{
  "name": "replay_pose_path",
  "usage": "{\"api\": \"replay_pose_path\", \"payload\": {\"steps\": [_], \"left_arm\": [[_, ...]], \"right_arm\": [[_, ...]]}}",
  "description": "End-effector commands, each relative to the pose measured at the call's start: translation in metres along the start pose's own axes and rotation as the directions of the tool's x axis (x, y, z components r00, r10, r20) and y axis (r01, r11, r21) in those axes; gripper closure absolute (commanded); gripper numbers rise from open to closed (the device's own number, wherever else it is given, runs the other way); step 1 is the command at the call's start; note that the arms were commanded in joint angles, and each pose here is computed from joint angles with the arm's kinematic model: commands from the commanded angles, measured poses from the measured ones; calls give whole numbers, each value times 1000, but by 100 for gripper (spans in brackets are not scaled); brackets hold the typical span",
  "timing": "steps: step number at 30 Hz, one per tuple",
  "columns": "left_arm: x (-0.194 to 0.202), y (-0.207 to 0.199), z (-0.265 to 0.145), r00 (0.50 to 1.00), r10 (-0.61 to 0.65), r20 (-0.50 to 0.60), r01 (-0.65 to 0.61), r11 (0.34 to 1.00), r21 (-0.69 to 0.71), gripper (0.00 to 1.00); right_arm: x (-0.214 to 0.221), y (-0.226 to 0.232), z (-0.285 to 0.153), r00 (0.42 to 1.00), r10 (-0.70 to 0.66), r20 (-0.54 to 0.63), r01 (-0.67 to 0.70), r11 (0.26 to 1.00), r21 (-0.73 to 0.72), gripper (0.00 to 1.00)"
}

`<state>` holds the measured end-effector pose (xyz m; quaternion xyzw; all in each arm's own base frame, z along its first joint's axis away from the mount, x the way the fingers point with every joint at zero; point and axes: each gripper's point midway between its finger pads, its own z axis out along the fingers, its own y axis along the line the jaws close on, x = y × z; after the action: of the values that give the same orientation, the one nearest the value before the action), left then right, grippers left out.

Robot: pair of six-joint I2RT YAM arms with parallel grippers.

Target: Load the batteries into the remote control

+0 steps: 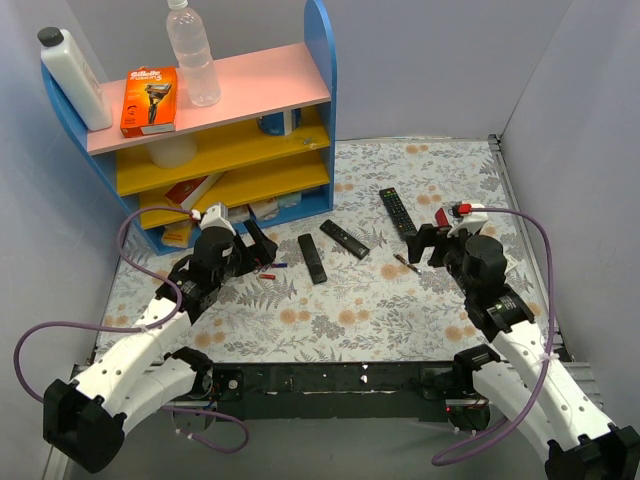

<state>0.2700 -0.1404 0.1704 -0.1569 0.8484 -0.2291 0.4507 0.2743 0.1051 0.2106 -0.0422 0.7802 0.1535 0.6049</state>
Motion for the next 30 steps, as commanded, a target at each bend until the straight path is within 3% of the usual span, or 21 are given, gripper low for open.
{"api": "replay_pose_path", "payload": {"steps": [1,5,13,21,30], "left_arm": [[5,-6,3,998,68,-18,-67,996,52,2],[15,-1,14,995,77,-57,-76,997,25,2],[21,35,35,992,81,-100,-98,980,-175,2],[29,76,42,993,21,-117,-55,954,-295,2],[28,104,57,990,-66,-124,21,942,-336,2]], "right_arm": [[-20,8,0,999,30,31,-30,999,-17,3],[-16,11,4,1000,-9,-22,8,999,-31,3],[12,31,7,994,-2,-105,-14,987,-157,4],[26,35,-3,996,-23,-83,6,979,-201,5],[31,41,-7,996,-13,-84,-7,973,-231,7]]}}
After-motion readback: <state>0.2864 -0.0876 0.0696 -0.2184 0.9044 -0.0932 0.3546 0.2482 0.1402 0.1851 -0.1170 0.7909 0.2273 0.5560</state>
